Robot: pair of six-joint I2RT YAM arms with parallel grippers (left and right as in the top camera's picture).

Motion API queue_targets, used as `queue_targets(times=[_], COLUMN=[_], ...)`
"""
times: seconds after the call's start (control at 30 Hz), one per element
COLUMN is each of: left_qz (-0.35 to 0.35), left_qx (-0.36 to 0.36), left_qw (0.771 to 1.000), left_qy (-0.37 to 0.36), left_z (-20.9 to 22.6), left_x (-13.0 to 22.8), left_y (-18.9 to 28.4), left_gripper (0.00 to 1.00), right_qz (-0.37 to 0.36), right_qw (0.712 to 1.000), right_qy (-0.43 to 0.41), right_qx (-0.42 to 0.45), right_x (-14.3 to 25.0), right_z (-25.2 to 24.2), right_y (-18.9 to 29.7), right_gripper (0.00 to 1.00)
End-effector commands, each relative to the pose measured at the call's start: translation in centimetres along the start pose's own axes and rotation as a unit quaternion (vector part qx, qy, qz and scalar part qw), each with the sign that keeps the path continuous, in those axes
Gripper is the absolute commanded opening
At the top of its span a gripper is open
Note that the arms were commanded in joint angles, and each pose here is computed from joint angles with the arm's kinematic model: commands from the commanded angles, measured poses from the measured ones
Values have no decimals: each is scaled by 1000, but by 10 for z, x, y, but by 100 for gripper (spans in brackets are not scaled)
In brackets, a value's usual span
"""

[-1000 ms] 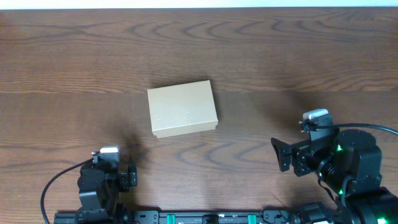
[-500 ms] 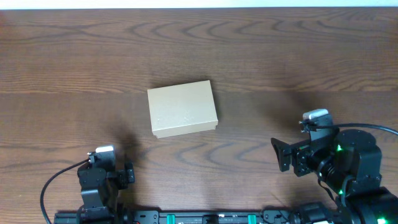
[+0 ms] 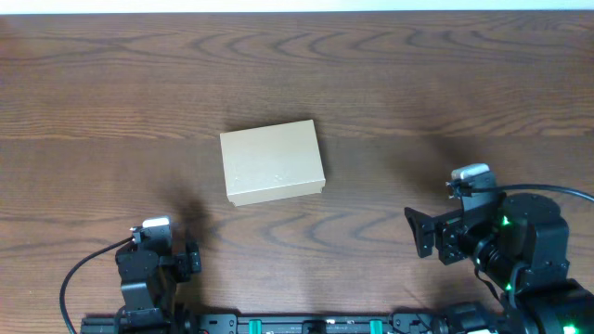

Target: Pack container

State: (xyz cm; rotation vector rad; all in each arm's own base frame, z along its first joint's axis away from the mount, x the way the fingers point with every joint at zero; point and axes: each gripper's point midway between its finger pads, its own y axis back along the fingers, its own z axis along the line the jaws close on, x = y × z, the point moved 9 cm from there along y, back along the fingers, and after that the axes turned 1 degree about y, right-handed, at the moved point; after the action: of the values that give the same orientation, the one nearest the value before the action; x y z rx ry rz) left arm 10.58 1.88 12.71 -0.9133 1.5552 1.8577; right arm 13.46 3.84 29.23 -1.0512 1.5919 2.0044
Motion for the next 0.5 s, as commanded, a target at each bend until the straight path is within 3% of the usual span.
queue_targets(times=[0.0, 0.47], left_qz=[23, 23], left_qx=[-8, -8], left_qw=[1000, 1000], left_qy=[6, 6], left_z=[0, 0], left_x=[11, 11], left_y=[-6, -6], left_gripper=[95, 95], right_qz=[-6, -71], right_qw=[999, 992], right_qy=[-2, -11], right_qx=[31, 106], right_x=[5, 102], right_z=[-5, -26], right_y=[3, -53], right_gripper=[99, 99])
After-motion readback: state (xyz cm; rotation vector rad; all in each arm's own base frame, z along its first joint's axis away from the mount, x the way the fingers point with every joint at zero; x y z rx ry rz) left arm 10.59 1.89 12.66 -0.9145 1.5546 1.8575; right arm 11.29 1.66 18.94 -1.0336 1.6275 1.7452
